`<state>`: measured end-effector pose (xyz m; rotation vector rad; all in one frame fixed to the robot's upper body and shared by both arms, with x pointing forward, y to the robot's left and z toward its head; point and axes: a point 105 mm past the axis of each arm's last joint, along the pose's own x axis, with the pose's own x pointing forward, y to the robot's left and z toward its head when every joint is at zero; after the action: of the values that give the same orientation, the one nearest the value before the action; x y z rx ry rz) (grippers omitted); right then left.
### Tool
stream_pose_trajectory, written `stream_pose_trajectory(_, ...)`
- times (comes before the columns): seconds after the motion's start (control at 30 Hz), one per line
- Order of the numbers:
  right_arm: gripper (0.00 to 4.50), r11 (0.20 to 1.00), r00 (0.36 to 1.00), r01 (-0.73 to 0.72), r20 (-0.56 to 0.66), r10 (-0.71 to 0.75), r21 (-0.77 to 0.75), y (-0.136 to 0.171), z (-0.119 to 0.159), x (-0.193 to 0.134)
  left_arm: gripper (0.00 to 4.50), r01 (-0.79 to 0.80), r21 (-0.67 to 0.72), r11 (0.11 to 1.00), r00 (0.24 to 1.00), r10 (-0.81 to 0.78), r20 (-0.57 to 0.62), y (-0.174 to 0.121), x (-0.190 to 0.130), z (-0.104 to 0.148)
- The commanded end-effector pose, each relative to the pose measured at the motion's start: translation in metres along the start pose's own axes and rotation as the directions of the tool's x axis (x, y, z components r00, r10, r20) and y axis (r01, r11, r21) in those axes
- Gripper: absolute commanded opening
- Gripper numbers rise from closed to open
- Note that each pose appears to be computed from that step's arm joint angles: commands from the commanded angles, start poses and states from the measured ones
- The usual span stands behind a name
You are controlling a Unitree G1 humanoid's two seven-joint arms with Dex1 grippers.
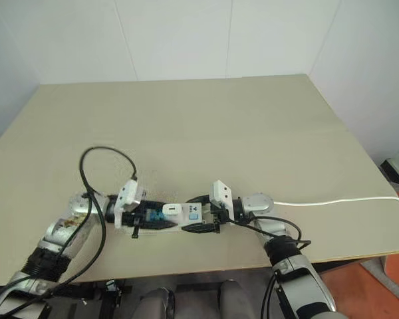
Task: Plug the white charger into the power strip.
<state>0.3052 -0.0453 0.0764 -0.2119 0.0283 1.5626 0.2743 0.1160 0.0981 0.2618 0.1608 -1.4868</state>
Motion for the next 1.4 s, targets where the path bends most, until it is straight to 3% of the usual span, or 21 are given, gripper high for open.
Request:
stream_pose_trajectory(0.03, 3.42, 0.999, 0.999, 0.036, 0.006, -0.036, -0.006, -0.006, 0.002, -0.004, 3.28, 0.021, -0.119, 0.993, 0.999, -0.026, -0.045, -0.009, 0.000, -0.023)
stream_pose_trajectory(0.17, 3.42, 0.999, 0.999, 0.037, 0.007, -0.037, -0.007, -0.006, 0.002, -0.004, 4.49, 0.019, -0.123, 0.992, 0.999, -0.024, -0.036, -0.008, 0.000, -0.022)
stream_pose_trajectory(0.33, 3.42, 0.999, 0.999, 0.035, 0.012, -0.035, -0.011, -0.006, 0.003, -0.004, 4.49, 0.010, -0.087, 0.996, 1.000, -0.012, -0.024, -0.006, -0.002, -0.016)
stream_pose_trajectory(0.43, 4.44, 0.999, 0.999, 0.037, 0.011, -0.037, -0.014, -0.007, 0.003, -0.004, 4.50, -0.004, -0.083, 0.997, 1.000, 0.002, -0.020, -0.002, -0.010, -0.010)
stream_pose_trajectory(0.47, 4.48, 0.999, 0.999, 0.035, 0.005, -0.035, -0.008, -0.007, 0.002, -0.004, 4.50, -0.016, -0.076, 0.997, 1.000, 0.015, -0.021, 0.001, -0.013, -0.007)
stream_pose_trajectory(0.73, 4.48, 0.994, 0.997, 0.073, 0.004, -0.073, -0.086, -0.011, 0.013, -0.021, 4.50, -0.065, -0.001, 0.998, 0.998, 0.065, -0.009, 0.011, -0.039, 0.016)
stream_pose_trajectory(1.03, 4.48, 0.967, 0.978, 0.195, -0.035, -0.203, -0.164, -0.009, 0.033, -0.084, 4.50, -0.061, 0.065, 0.996, 0.998, 0.063, -0.020, 0.005, -0.069, 0.037)
stream_pose_trajectory(1.4, 4.48, 0.925, 0.933, 0.323, -0.094, -0.346, -0.201, 0.003, 0.055, -0.147, 4.50, -0.171, 0.100, 0.980, 0.975, 0.183, -0.123, -0.007, -0.128, 0.043)
